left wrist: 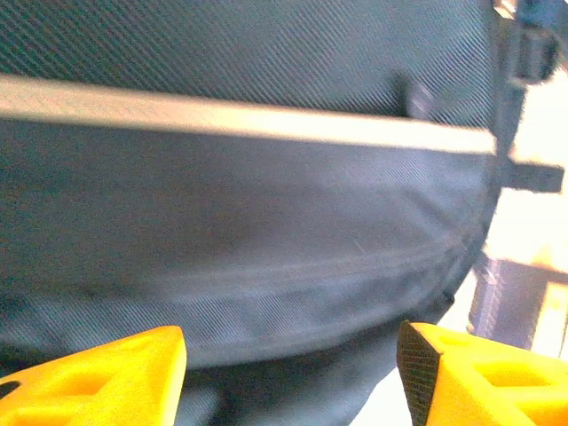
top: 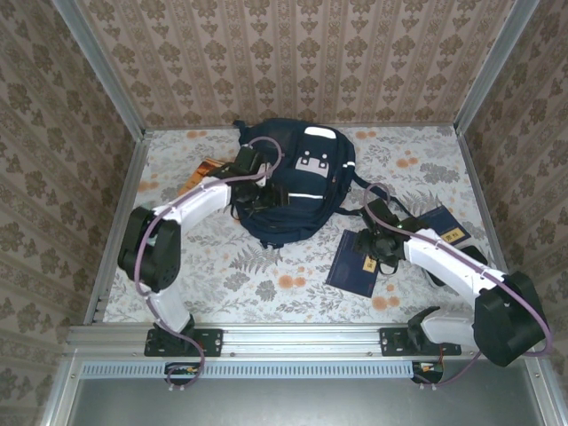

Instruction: Pack the student bag

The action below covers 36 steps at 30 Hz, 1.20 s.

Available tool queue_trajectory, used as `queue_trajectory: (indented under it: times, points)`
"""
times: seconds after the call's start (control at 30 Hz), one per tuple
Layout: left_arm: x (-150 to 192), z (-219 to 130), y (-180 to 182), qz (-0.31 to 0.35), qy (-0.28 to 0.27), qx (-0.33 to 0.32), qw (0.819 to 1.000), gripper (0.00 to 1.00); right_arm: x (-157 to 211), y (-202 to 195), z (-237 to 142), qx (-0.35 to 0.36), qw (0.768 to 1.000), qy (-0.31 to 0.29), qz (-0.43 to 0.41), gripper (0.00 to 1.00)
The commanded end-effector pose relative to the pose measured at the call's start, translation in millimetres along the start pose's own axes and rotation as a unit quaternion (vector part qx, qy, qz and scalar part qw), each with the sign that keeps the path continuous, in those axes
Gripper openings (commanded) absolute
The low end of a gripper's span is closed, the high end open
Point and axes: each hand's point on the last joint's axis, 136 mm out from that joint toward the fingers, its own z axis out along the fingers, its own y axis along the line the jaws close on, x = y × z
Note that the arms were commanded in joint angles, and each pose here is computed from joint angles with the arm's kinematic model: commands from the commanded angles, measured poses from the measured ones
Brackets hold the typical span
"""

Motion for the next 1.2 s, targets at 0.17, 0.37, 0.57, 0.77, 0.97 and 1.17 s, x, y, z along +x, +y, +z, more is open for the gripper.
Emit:
queue_trajectory:
  times: [0.17, 0.37, 0.57, 0.77, 0.97, 1.17]
  points:
    - [70.1, 8.1, -60.9, 0.058, 0.055, 0.055, 0.995, 0.68, 23.6, -18.4, 19.0, 0.021, 0.998, 0.048, 0.038, 0.70]
    - [89.8, 31.3, -78.8, 0.062, 0.075, 0.057, 0.994, 0.68, 30.6, -21.1, 23.8, 0.020, 0.997, 0.060, 0.033, 0.69]
    - [98.6, 34.7, -76.9, 0.070, 0.076, 0.034, 0.994, 0.68, 34.2, -17.8, 24.9, -0.003, 0.998, 0.057, 0.037, 0.68]
    - [99.8, 31.1, -74.1, 0.066, 0.067, 0.021, 0.995, 0.68, 36.4, -11.6, 28.8, -0.020, 0.997, 0.063, 0.032, 0.66]
    - [108.6, 37.7, -80.2, 0.063, 0.083, 0.031, 0.994, 0.69, 33.7, -20.0, 27.3, 0.000, 0.998, 0.052, 0.031, 0.64]
    - [128.5, 56.9, -103.1, 0.070, 0.120, 0.070, 0.988, 0.64, 34.4, -30.5, 24.7, 0.020, 0.998, 0.046, 0.027, 0.61]
